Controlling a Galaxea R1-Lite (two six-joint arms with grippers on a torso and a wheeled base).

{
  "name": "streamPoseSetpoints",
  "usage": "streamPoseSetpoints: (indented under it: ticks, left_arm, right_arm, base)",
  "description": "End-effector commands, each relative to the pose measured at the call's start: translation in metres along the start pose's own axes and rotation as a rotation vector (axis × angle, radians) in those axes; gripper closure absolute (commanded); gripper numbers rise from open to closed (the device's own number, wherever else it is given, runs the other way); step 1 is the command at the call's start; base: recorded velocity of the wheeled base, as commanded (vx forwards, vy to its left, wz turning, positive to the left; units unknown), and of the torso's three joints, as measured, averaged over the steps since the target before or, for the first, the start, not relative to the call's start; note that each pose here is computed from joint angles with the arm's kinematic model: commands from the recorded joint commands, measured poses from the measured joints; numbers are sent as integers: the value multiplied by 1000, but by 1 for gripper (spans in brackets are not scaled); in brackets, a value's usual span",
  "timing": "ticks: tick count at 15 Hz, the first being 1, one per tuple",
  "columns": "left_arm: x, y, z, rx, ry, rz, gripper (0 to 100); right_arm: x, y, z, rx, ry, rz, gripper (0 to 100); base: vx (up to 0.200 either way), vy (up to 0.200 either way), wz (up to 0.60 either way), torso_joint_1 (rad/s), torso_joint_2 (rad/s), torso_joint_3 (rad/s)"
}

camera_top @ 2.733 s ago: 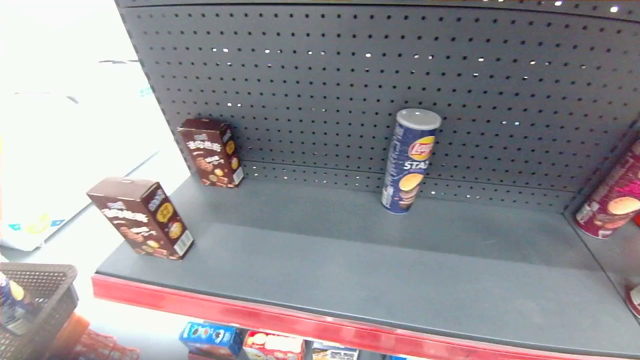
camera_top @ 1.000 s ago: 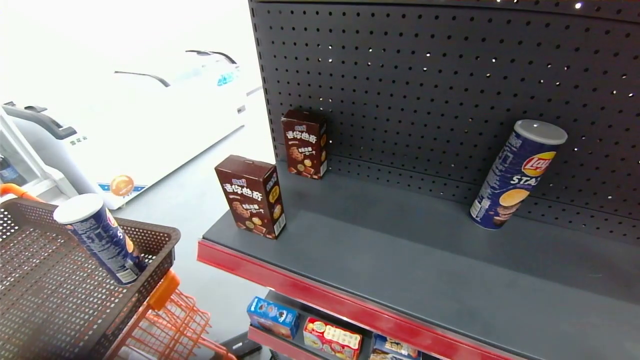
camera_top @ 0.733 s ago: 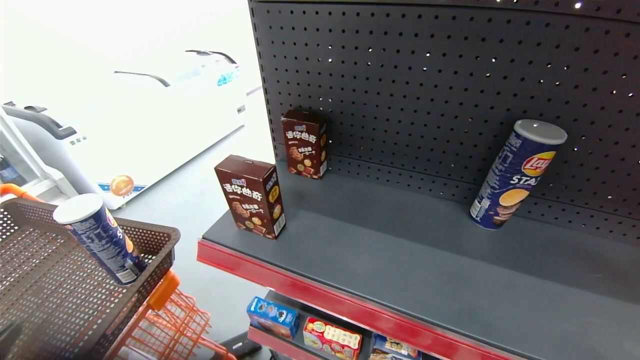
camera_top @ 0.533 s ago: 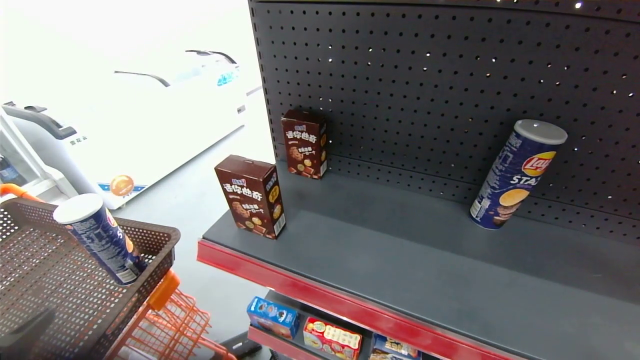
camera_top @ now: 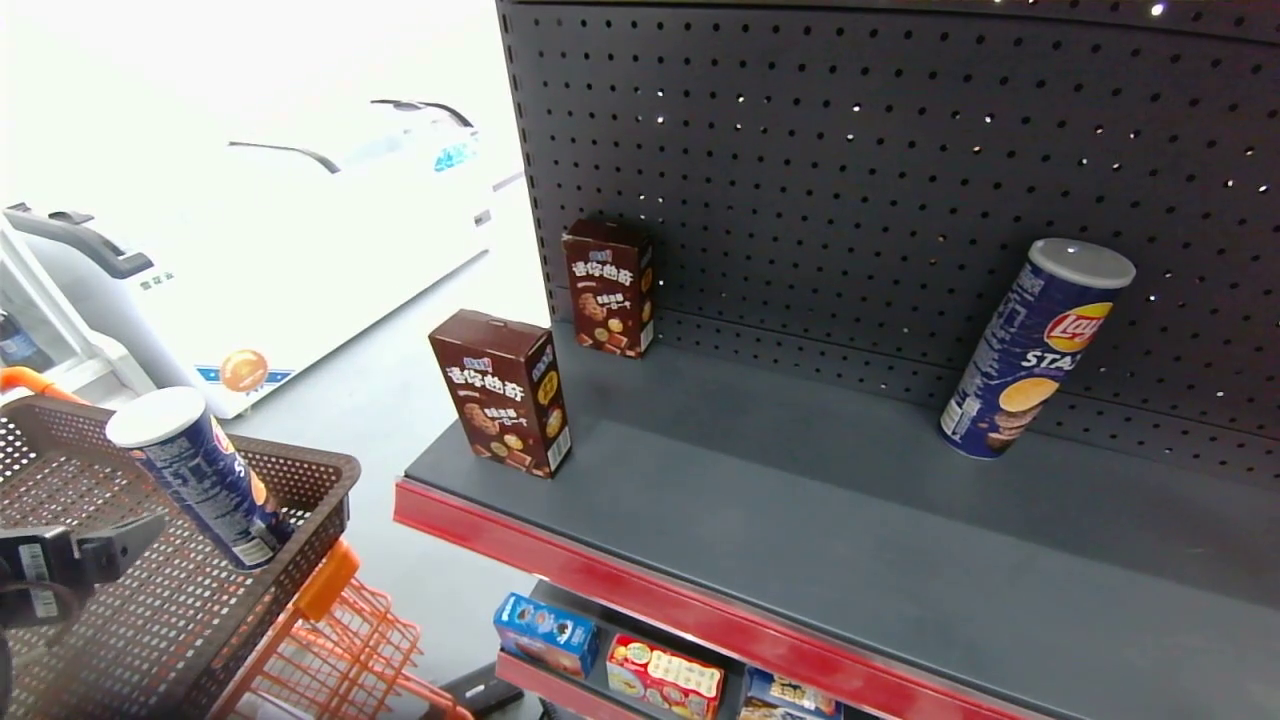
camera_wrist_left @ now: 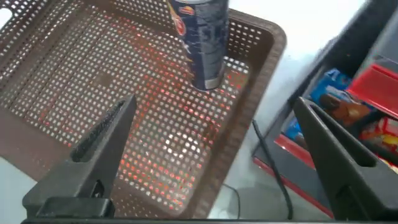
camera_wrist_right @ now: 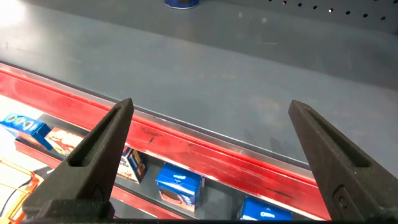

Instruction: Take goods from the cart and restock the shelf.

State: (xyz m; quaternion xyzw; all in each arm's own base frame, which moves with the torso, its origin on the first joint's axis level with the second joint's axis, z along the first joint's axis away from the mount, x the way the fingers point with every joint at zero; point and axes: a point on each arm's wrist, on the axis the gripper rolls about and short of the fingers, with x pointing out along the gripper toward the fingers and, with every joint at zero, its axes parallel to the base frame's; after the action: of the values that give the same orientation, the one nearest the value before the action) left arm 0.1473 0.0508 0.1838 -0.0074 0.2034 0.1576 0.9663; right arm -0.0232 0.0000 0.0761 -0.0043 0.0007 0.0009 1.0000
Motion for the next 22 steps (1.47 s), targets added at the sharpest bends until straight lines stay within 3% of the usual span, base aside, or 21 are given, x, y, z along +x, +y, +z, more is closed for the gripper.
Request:
streamPoseSetpoints:
  ticks: [1,6,11,12,16,22]
  left_arm:
    - [44,5,-8,-12,72,29,0]
    - [98,10,-20,-21,-25,50,0]
    - [135,5,-41,-14,-24,35,0]
    - [136,5,-41,-14,-24,35,0]
    - [165,6,-41,-15,-124,42,0]
    - [182,13,-36,-18,-164,69,0]
  right_arm:
    - [0,0,0,-1,2,1,0]
    - [0,0,0,-1,2,0,0]
    - [0,0,0,1,2,0,0]
    - [0,0,0,-1,2,0,0]
    - [0,0,0,-1,2,1,0]
    - [0,0,0,-1,2,0,0]
  base:
    - [0,0,0,0,0,0]
    - [0,0,0,0,0,0]
    - [0,0,0,0,0,0]
    - [0,0,0,0,0,0]
    - [0,0,0,0,0,0]
    - [0,0,0,0,0,0]
